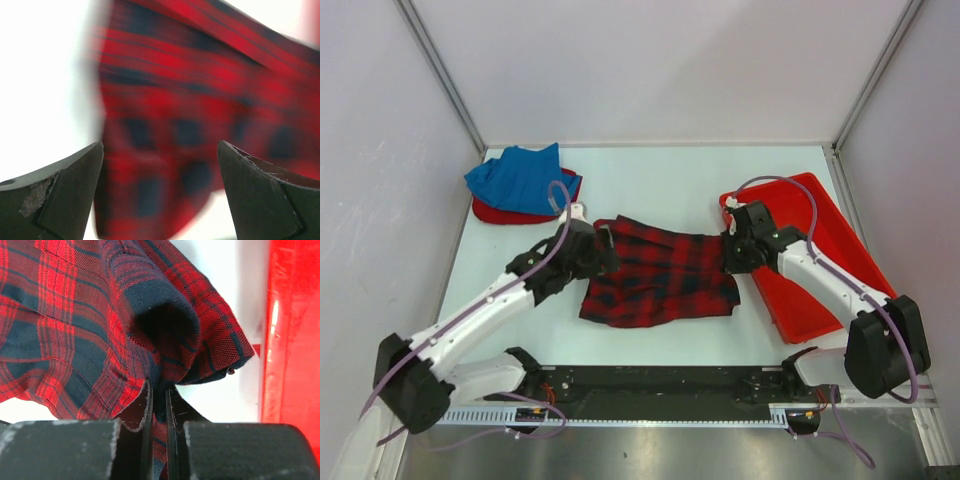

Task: Fold and stack the skirts
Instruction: Fold the skirt at the center of the board.

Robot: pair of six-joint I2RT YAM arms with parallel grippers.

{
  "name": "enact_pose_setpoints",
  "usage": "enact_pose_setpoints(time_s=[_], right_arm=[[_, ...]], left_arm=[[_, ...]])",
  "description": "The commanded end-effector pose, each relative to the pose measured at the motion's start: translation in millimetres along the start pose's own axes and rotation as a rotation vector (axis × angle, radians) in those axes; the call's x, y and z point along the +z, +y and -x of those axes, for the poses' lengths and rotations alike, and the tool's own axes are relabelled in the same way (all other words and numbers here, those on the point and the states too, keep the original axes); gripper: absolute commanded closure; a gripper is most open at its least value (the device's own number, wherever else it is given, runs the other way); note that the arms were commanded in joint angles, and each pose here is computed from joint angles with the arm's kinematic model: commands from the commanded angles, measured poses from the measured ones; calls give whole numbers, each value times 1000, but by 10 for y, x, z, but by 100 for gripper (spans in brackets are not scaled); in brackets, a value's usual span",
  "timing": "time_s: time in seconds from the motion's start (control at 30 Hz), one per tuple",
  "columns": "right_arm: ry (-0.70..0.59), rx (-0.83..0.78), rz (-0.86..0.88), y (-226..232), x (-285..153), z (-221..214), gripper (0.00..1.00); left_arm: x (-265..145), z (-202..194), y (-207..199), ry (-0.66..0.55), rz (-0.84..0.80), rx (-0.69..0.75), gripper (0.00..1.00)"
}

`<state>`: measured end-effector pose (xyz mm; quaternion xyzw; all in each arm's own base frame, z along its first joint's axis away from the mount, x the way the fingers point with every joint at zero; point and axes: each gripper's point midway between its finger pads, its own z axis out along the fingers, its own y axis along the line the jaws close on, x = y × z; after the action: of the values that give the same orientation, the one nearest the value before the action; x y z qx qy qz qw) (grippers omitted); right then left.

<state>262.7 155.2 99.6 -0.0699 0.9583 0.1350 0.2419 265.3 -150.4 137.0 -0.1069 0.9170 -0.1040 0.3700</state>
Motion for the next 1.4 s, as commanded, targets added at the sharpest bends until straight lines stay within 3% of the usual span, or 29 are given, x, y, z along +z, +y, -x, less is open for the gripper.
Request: enact_pose_setpoints(time_s=[0.0, 0.07, 0.13, 0.2, 0.43, 0.63, 0.73, 0.97, 1.13, 1.23, 1.37], right_arm=[[11, -8, 15, 19, -26, 29, 100], [28, -5, 4, -6, 13, 1, 100], [48, -2, -22, -56, 52, -42, 100], [49, 1, -41, -94, 58, -47, 100], [55, 2, -54, -141, 90, -102, 100], [57, -1, -56, -159, 102, -140, 100], [57, -1, -72, -191, 92, -155, 100], [33, 5, -92, -234, 17, -167, 100], [25, 3, -90, -232, 13, -161, 100], [28, 0, -91, -237, 14, -170, 100], [21, -1, -120, -290, 11, -161, 100]], left_arm=[[-366, -477, -513, 129, -349, 112, 0], [-573, -668, -651, 168, -505, 112, 0], [-655, -874, -500, 212, -509, 84, 0], [-652, -978, -208, 217, -395, 74, 0], [-923, -753, 77, 91, -335, -23, 0], [-830, -957, 142, 198, -261, -53, 0], [-757, -947, -25, 207, -297, -118, 6], [-690, -984, 95, 253, -159, -140, 31], [-587, -1007, 61, 249, -157, -149, 74], [-518, -909, 36, 203, -143, -169, 92], [-401, -757, 230, 113, -5, -190, 98]])
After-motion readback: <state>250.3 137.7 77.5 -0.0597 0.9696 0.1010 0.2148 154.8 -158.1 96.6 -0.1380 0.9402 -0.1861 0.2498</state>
